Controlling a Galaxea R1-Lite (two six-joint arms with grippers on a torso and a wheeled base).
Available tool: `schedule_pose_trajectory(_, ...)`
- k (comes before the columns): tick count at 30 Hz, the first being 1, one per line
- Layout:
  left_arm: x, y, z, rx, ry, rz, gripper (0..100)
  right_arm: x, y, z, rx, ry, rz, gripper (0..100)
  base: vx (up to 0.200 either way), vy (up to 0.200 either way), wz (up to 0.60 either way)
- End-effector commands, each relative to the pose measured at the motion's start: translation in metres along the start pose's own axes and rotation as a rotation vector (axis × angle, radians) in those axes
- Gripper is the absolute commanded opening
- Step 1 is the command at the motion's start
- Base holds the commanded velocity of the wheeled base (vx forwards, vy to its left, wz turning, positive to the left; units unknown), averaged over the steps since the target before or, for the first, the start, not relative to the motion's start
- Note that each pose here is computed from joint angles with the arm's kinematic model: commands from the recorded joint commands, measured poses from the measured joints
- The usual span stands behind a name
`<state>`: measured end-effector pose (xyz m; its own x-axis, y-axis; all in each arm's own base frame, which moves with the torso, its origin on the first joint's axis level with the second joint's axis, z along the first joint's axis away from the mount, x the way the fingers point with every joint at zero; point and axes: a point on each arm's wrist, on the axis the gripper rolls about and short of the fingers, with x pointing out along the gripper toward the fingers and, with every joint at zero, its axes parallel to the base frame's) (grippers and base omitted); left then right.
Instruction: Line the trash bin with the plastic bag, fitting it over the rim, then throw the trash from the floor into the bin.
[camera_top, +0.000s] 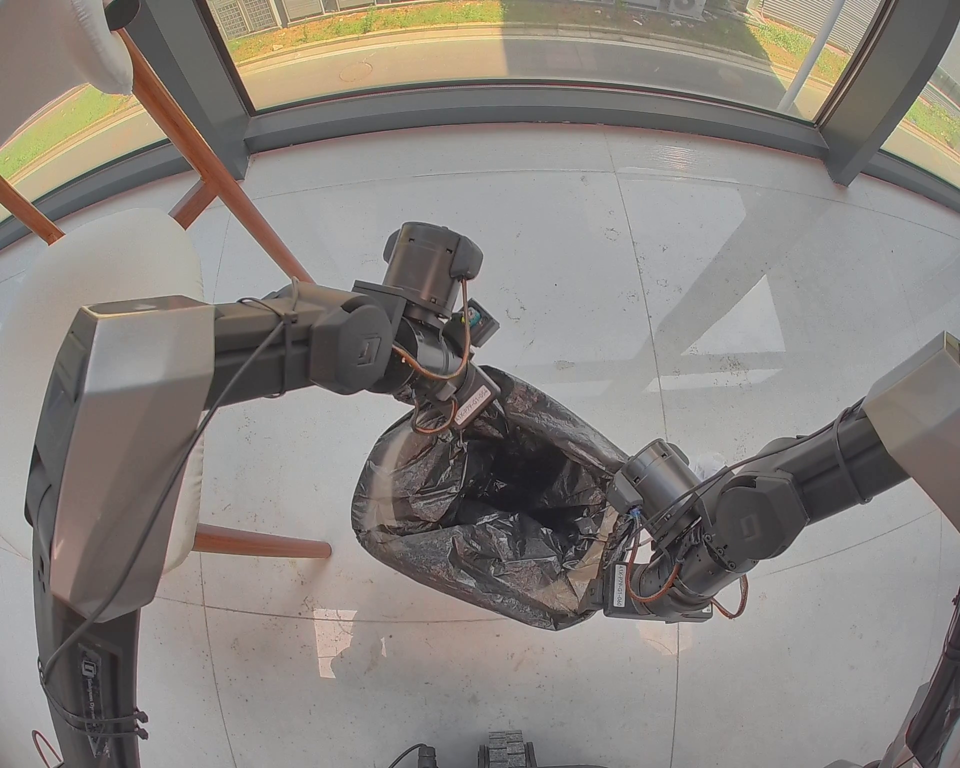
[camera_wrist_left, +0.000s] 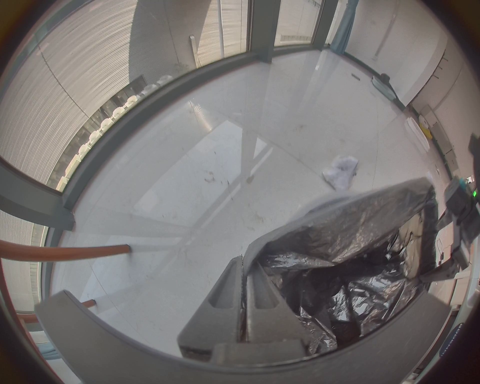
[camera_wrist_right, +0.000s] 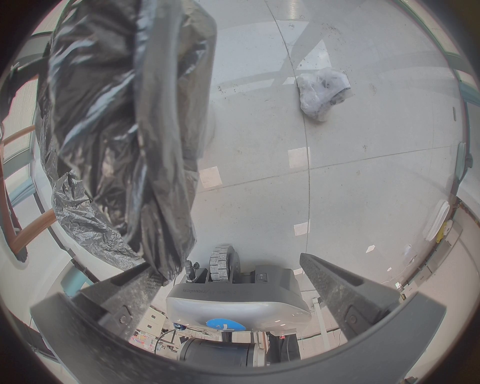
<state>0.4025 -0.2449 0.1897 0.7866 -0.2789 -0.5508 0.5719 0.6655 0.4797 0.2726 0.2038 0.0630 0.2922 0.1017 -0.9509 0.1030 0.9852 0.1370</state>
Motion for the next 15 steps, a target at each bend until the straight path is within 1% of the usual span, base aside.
schedule_pose_trajectory(1,0.028,-0.009,-0.019,0.008,0.083,-0.026,0,0.001,-0.004,-0.003,0.001,0.012,-0.012,100,0.000,0.000,0.00)
schedule_pose_trajectory(4,0.039,-0.014,-0.028,0.013,0.120,-0.038,0,0.001,-0.008,-0.006,0.004,0.019,-0.018,100,0.000,0.000,0.00)
schedule_pose_trajectory(10,0.047,-0.019,-0.033,0.019,0.140,-0.049,0,-0.003,-0.008,-0.003,0.011,0.004,-0.006,100,0.000,0.000,0.00)
schedule_pose_trajectory(12,0.048,-0.020,-0.034,0.020,0.142,-0.051,0,-0.008,-0.006,0.006,0.026,-0.041,0.032,100,0.000,0.000,0.00)
schedule_pose_trajectory(15,0.048,-0.022,-0.033,0.022,0.140,-0.056,0,-0.013,-0.006,0.012,0.038,-0.080,0.060,100,0.000,0.000,0.00)
